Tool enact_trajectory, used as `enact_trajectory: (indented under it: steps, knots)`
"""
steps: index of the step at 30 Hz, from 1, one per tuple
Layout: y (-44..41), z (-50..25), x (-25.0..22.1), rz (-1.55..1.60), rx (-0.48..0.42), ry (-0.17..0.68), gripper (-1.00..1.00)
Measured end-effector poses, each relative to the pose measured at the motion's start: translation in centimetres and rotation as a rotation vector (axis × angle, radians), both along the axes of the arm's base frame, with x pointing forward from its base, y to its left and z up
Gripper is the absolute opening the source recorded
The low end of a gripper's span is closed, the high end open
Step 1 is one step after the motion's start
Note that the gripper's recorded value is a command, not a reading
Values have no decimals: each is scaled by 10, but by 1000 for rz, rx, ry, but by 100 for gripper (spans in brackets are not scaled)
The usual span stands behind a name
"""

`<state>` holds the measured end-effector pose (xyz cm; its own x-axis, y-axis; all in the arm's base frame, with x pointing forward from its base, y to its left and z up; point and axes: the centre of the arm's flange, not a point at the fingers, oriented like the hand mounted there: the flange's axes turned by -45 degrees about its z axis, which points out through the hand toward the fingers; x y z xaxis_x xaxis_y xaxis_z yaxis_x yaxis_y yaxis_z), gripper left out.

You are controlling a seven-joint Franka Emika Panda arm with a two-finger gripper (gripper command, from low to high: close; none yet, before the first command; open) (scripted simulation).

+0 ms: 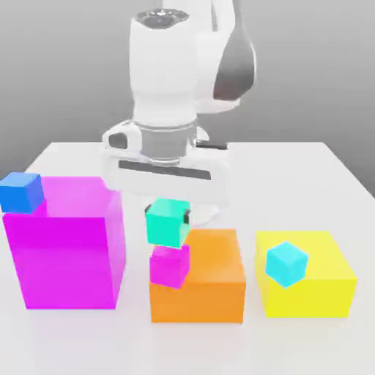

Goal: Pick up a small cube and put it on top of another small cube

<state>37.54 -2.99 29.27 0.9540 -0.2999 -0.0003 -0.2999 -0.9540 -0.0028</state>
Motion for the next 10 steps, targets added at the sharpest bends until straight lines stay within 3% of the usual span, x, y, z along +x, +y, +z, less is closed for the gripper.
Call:
enact_trajectory:
  steps: [6, 10]
  knots:
    - [0, -4, 0, 0, -1, 0, 100]
    - [0, 31, 1, 0, -3, 0, 100]
